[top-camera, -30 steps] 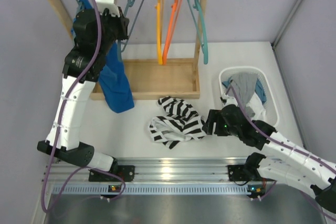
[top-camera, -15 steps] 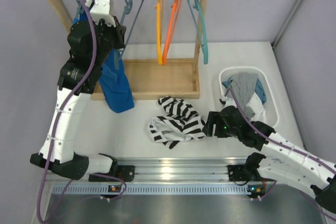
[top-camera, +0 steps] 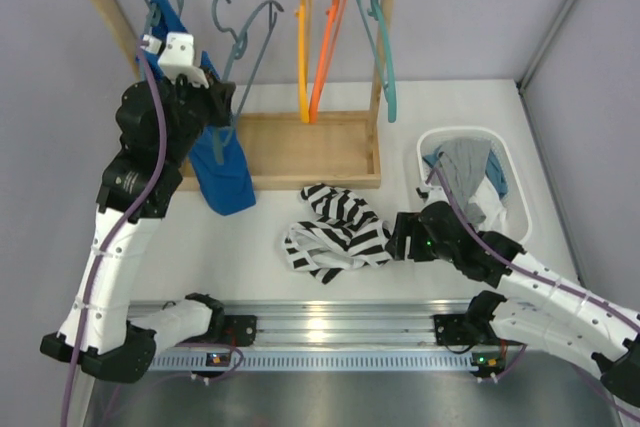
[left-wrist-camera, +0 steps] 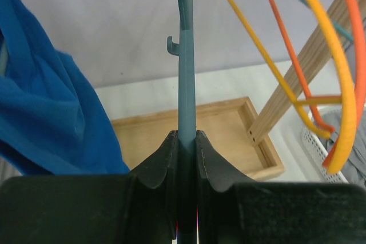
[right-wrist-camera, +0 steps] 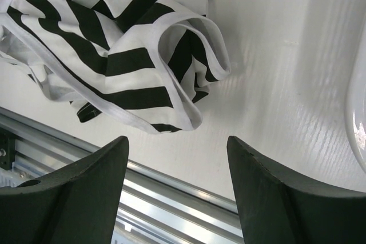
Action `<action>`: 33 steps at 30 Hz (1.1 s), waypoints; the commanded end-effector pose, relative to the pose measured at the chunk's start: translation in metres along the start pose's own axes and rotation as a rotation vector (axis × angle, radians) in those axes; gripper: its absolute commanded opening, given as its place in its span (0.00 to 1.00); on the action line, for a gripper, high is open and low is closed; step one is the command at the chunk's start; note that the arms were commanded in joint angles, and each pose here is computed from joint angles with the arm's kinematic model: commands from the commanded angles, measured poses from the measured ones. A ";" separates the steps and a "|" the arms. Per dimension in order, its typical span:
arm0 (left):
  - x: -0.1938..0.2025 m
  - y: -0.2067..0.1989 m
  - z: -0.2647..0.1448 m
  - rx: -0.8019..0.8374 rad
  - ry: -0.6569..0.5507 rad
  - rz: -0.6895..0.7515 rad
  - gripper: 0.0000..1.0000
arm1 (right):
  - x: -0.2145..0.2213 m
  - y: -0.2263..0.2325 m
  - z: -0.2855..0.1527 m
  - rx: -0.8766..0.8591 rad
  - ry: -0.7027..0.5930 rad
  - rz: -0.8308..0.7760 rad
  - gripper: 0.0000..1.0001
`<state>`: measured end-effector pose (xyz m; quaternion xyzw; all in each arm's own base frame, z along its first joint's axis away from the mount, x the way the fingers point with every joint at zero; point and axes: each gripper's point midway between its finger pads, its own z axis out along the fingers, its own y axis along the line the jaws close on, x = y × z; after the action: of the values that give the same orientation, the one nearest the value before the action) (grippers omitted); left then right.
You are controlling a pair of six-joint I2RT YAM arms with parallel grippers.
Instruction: Place the tank top on the hanger
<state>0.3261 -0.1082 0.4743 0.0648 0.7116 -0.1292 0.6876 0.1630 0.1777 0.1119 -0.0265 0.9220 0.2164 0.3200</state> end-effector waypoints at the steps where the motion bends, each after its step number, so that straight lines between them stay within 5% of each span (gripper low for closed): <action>1: 0.012 -0.008 -0.019 0.039 -0.015 -0.082 0.00 | -0.012 0.007 -0.005 -0.039 -0.068 -0.049 0.69; 11: 0.123 -0.038 -0.074 0.205 0.191 -0.275 0.00 | 0.012 0.047 -0.007 -0.087 -0.088 -0.240 0.53; 16: 0.164 -0.053 -0.093 0.283 0.284 -0.357 0.00 | 0.027 0.046 0.008 0.047 -0.093 -0.333 0.52; 19: 0.173 -0.060 -0.104 0.324 0.315 -0.377 0.00 | 0.035 0.036 0.020 0.123 -0.089 -0.367 0.52; 25: 0.178 -0.061 -0.114 0.340 0.351 -0.346 0.00 | 0.042 0.035 0.035 0.139 -0.116 -0.390 0.75; 33: 0.179 -0.062 -0.100 0.337 0.386 -0.308 0.00 | 0.040 0.032 0.043 0.218 -0.149 -0.383 0.71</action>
<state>0.2023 -0.1509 0.2835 0.0735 0.8139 -0.3285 0.4735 0.1420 0.2165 0.0557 -0.1843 0.9022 0.0453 0.3873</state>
